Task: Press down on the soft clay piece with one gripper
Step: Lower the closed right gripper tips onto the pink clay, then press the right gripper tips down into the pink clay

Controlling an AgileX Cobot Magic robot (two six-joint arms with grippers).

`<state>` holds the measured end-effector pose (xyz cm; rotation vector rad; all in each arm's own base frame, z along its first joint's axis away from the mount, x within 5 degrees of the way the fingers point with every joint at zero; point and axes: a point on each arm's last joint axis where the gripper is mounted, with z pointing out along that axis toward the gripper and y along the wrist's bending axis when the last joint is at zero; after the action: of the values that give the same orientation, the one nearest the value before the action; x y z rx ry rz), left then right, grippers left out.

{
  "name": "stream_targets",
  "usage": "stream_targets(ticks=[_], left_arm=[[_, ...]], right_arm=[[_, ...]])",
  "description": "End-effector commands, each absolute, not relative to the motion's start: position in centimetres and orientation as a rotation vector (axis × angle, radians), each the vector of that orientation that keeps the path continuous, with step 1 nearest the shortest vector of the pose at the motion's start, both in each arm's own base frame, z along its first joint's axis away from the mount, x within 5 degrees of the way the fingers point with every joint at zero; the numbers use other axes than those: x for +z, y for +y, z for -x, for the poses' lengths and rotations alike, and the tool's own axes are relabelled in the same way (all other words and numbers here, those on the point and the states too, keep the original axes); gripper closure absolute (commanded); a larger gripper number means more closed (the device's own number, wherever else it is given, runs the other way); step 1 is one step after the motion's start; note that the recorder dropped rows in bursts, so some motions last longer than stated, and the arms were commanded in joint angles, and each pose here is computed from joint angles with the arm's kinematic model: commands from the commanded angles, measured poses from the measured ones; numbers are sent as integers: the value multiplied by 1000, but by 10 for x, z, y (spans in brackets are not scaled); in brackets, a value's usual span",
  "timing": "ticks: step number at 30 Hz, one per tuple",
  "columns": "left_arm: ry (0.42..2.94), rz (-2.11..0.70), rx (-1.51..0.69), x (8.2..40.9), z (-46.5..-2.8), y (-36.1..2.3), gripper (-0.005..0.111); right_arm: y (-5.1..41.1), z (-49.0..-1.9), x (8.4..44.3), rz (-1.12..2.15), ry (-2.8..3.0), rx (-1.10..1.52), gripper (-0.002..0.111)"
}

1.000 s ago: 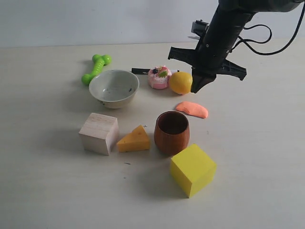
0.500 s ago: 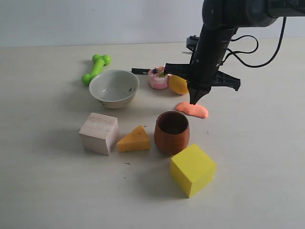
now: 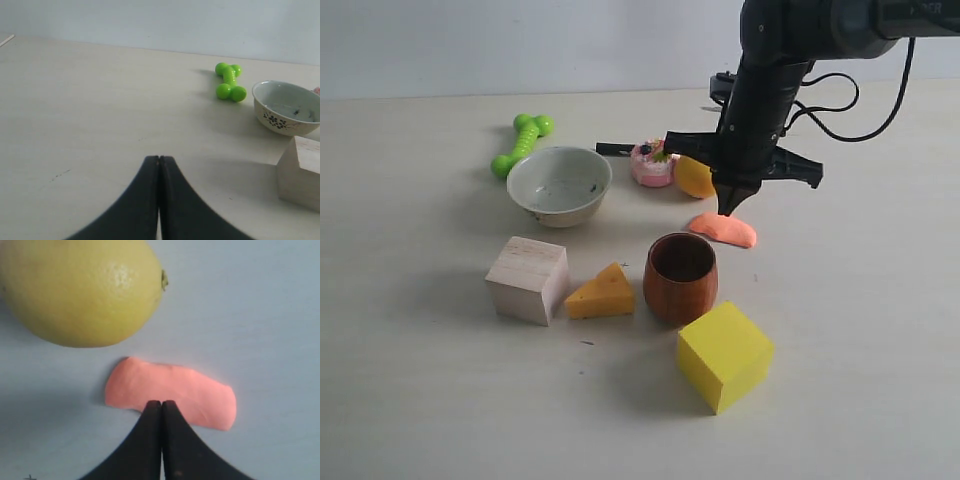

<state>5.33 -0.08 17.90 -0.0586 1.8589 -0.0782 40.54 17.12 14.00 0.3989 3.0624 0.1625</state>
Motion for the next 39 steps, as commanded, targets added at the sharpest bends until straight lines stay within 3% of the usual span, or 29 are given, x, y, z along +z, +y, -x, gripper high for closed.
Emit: stream_targets(ticks=[1, 39], left_arm=[[1844, 55, -90, 181, -53, -1, 107], [1844, 55, -90, 181, -53, -1, 107]], right_arm=[[170, -407, 128, -392, 3078, 133, 108], [168, -402, 70, -298, 3229, 20, 108]])
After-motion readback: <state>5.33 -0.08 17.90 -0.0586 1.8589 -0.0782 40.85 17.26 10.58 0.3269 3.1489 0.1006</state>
